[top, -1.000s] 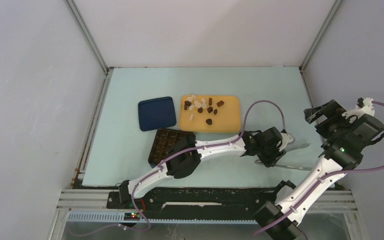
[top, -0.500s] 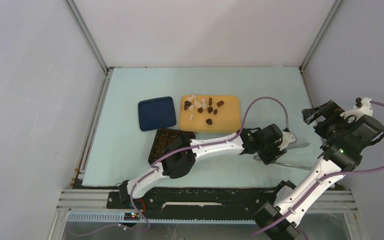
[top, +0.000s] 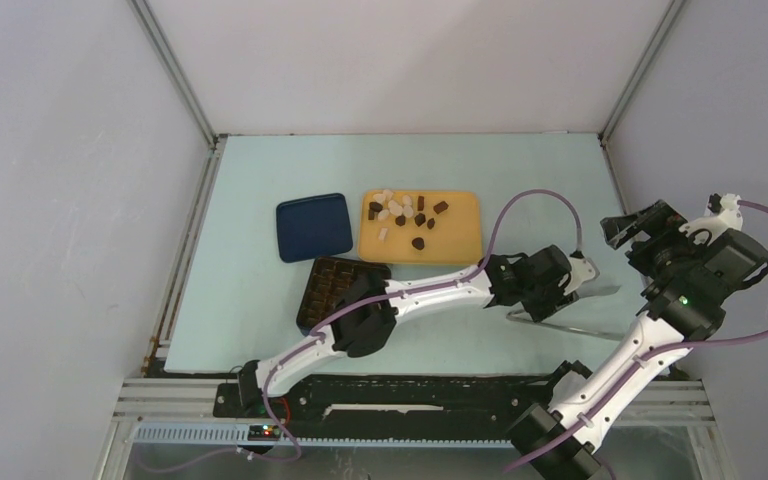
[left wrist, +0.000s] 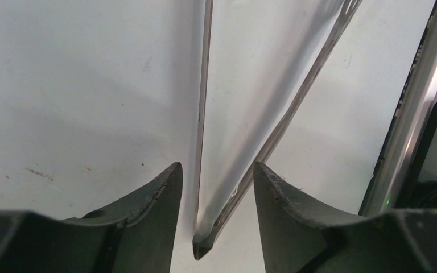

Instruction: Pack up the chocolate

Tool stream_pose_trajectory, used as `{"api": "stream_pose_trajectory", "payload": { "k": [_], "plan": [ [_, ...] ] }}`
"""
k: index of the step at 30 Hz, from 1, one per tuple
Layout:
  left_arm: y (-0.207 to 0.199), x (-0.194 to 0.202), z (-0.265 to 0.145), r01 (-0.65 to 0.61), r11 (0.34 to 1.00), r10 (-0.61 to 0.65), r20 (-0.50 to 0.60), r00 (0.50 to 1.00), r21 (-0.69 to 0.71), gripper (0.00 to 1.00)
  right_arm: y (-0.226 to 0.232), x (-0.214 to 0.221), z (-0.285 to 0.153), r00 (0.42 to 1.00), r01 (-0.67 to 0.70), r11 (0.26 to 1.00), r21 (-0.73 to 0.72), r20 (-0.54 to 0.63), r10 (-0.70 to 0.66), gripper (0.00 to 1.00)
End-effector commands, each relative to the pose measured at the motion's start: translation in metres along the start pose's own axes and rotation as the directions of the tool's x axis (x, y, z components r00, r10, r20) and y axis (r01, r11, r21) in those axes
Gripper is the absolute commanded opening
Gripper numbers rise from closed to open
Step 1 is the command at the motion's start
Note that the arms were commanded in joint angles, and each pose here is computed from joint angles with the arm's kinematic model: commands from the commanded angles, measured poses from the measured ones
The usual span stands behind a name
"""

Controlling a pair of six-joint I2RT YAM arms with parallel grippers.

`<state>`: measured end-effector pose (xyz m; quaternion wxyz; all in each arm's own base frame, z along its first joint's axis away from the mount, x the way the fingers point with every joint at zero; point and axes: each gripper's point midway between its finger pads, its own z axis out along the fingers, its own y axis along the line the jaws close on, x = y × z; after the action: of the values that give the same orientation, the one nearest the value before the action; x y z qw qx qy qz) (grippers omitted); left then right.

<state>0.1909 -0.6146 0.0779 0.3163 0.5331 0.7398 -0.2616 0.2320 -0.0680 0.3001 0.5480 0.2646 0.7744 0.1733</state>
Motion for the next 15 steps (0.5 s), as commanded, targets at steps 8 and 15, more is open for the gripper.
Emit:
{"api": "stream_pose_trajectory", "payload": {
  "k": [8,15],
  "plan": [
    [0.02,0.058,-0.01,0.14,0.987,-0.129,-0.13,0.983,0.076,0.55,0.003,-0.002,0.001,1.0,0.005,1.0,-0.026,-0.002,-0.005,0.87],
    [0.018,0.055,-0.007,0.168,0.979,-0.152,-0.138,0.979,0.115,0.43,0.005,-0.003,0.001,1.0,-0.007,1.0,-0.031,0.005,0.007,0.87]
  ]
}}
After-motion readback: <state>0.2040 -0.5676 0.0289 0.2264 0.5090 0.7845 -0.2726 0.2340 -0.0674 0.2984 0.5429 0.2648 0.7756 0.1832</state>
